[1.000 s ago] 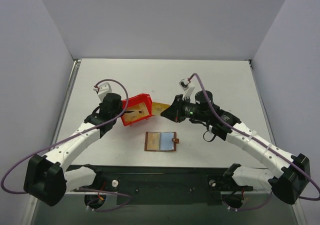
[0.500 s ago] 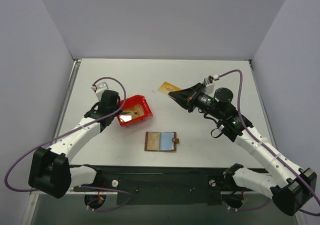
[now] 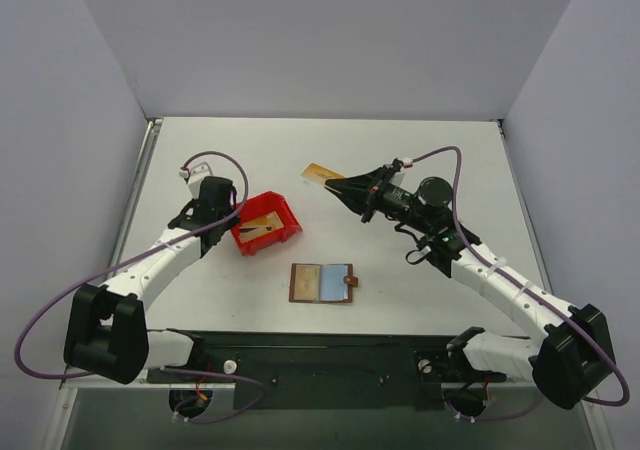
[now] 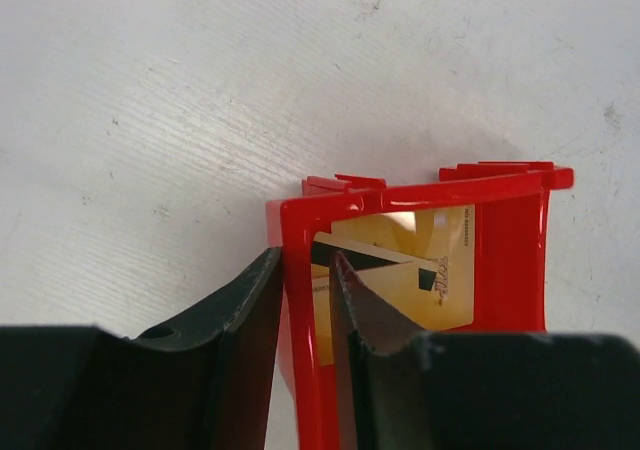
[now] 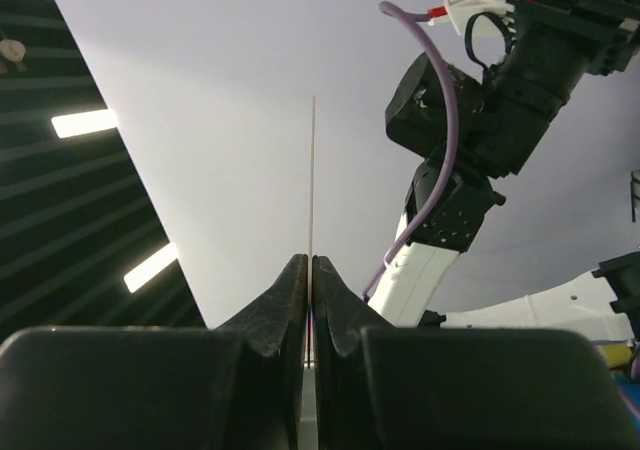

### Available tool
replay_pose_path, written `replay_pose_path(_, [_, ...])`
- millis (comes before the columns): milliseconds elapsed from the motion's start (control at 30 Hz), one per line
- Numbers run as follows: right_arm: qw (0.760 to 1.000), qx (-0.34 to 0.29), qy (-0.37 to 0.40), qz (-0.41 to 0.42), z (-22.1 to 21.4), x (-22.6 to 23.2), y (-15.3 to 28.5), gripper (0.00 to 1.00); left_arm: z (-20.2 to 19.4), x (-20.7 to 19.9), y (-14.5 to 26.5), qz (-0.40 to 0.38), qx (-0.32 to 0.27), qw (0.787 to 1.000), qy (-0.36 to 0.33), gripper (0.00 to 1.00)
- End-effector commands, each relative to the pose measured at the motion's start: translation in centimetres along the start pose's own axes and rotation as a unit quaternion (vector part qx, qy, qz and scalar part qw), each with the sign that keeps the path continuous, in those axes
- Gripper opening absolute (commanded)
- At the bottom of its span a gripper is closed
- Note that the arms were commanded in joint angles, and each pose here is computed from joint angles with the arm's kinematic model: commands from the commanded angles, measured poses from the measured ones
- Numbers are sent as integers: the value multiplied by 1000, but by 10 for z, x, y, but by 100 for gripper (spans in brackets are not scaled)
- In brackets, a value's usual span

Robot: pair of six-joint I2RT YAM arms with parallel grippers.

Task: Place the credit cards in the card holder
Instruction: Place the storage box at the center of the board.

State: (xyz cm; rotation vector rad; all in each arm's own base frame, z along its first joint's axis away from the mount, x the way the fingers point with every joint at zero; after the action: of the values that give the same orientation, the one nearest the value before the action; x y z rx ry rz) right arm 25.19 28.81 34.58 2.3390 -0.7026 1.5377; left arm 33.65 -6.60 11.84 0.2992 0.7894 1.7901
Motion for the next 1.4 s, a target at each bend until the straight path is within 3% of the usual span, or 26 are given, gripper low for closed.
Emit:
replay_pose_path(0, [997, 59, 6, 46, -22, 23, 6, 0, 26, -19, 1, -33, -27, 999, 20, 36])
replay_pose_path(233, [993, 103, 56, 31, -33, 24, 6, 0, 26, -20, -3, -36, -25, 999, 25, 47])
replay_pose_path(533, [967, 174, 186, -4, -48, 10, 13, 0, 67, -35, 35, -82, -63, 994, 40, 55])
replay_pose_path(600, [952, 188, 237, -36, -49, -2, 18, 0, 77, -38, 50, -95, -67, 993, 35, 59])
replay_pose_path(667, [916, 195, 343, -67, -45, -18, 28, 0, 89, -43, 67, -119, -75, 990, 26, 64])
replay_pose_path(800, [850, 191, 468, -146, -29, -47, 51, 0, 101, -74, 105, -236, -63, 970, -24, 68])
replay_pose_path(933, [820, 237, 496, -161, -27, -69, 64, 0, 95, -118, 158, -408, -25, 910, -75, 70])
replay_pose_path(1033, [811, 274, 495, -150, -33, -79, 71, 0, 87, -137, 202, -520, -5, 848, -103, 70])
replay_pose_path(1367, [764, 343, 531, -128, -59, -86, 100, 0, 66, -149, 296, -733, 6, 658, -172, 70])
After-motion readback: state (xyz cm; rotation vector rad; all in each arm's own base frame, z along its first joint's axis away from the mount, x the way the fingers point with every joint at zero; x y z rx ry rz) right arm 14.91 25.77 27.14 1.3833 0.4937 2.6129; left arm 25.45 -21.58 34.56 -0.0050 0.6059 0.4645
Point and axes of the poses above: each gripper's point midway between its finger pads, its own y axis back along the fingers, its own x axis along the line the jaws close on, z = x × y, the point moved 1 cm from there along y, back along the fingers, and after that the axes turned 4 degrees about -y, right-handed, at the moved point
